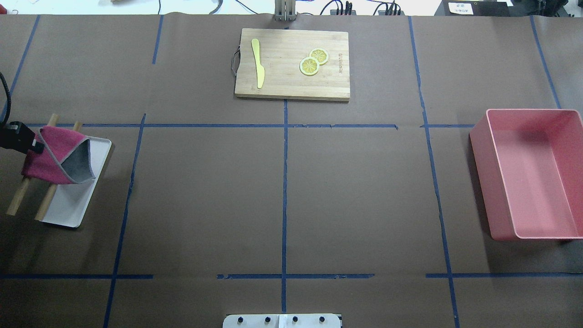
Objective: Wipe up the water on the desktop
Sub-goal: 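Grasp the pink cloth with the left gripper, then lift the pink cloth off the tray with the left gripper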
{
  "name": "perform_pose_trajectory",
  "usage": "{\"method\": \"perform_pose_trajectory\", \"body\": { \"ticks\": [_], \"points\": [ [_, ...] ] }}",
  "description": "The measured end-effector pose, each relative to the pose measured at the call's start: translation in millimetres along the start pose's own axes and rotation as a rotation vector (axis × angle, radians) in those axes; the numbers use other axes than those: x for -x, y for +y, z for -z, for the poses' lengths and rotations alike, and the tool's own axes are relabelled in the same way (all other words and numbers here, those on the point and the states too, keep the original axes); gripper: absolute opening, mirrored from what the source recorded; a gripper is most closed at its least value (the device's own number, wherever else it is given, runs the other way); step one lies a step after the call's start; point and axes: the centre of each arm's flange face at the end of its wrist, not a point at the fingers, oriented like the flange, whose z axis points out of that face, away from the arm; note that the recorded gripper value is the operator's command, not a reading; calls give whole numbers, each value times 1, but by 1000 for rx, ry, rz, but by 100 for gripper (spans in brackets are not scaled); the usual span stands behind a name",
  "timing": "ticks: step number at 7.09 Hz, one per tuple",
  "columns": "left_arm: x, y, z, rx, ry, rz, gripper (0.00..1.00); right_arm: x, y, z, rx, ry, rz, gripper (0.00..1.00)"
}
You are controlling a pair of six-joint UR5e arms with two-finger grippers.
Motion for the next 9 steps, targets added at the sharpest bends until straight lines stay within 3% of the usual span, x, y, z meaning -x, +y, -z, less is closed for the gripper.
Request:
{"method": "perform_pose_trajectory", "body": {
  "ticks": [2, 5, 7, 9],
  "points": [
    [-2, 2, 4, 7, 9, 5, 0, 1, -1, 1, -1, 0, 1, 100],
    [4, -2, 33, 4, 55, 50, 0, -2, 2, -1, 3, -1, -7, 100],
    [-21, -15, 89, -8, 98, 117, 0, 1, 3, 1, -1, -3, -19, 100],
    [-95, -39, 149, -18, 96, 170, 0, 22, -1, 9, -18, -10, -6, 100]
  ]
}}
